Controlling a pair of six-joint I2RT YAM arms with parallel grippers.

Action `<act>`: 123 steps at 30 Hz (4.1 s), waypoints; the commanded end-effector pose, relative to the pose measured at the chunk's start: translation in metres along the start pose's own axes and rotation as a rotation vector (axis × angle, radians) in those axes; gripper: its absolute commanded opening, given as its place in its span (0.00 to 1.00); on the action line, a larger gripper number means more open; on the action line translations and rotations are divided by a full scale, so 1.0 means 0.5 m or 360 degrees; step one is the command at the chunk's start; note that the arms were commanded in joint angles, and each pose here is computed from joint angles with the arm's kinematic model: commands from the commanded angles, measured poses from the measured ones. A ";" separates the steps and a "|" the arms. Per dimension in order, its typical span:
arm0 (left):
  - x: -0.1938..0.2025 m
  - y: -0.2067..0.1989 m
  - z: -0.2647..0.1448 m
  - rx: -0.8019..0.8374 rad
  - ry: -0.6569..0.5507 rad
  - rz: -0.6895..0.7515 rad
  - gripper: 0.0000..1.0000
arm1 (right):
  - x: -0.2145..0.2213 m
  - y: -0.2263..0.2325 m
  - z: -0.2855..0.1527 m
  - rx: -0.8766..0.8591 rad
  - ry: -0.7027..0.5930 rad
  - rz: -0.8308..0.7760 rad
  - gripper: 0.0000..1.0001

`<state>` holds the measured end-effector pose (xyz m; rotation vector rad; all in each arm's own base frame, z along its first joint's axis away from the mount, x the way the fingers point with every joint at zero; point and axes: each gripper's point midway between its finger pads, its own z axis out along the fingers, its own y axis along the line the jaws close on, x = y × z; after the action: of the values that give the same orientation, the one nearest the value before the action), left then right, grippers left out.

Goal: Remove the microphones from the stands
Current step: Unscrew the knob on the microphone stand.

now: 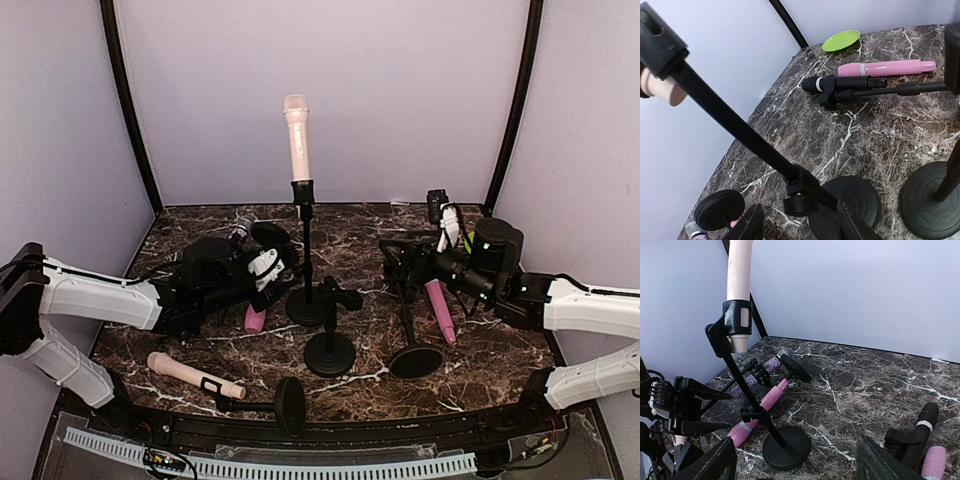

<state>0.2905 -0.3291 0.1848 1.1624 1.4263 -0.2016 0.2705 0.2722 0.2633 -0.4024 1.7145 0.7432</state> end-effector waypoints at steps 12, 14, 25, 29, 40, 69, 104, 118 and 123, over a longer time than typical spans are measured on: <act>0.011 0.005 0.051 -0.0152 0.0091 0.0309 0.55 | -0.016 -0.007 -0.012 0.0027 -0.0054 0.0003 0.83; 0.016 0.009 0.056 -0.0192 0.0115 0.0338 0.55 | -0.015 -0.007 -0.012 0.0027 -0.0052 0.0003 0.83; 0.032 0.027 0.071 -0.0324 0.0207 0.0394 0.50 | -0.013 -0.007 -0.009 0.0029 -0.0046 0.0005 0.83; 0.032 0.030 0.072 -0.0345 0.0208 0.0391 0.45 | -0.012 -0.008 -0.007 0.0032 -0.0044 0.0005 0.83; 0.037 0.019 0.059 -0.0304 0.0198 0.0306 0.28 | -0.009 -0.008 -0.003 0.0033 -0.0034 0.0003 0.83; 0.070 -0.051 0.023 0.0264 0.0133 -0.0679 0.23 | -0.004 -0.007 -0.005 0.0023 -0.0023 0.0021 0.83; 0.040 0.006 0.024 -0.0192 0.0200 0.0117 0.32 | -0.005 -0.010 -0.010 0.0036 -0.0031 0.0026 0.83; 0.075 -0.045 0.012 -0.0014 0.0250 -0.0092 0.01 | -0.008 -0.008 -0.009 0.0027 -0.0035 0.0026 0.83; 0.086 -0.063 0.005 0.0060 0.0250 -0.0267 0.00 | -0.009 -0.005 -0.007 0.0018 -0.0033 0.0027 0.83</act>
<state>0.2933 -0.3330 0.1596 1.1091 1.5428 -0.1515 0.2701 0.2682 0.2605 -0.3914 1.7295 0.7295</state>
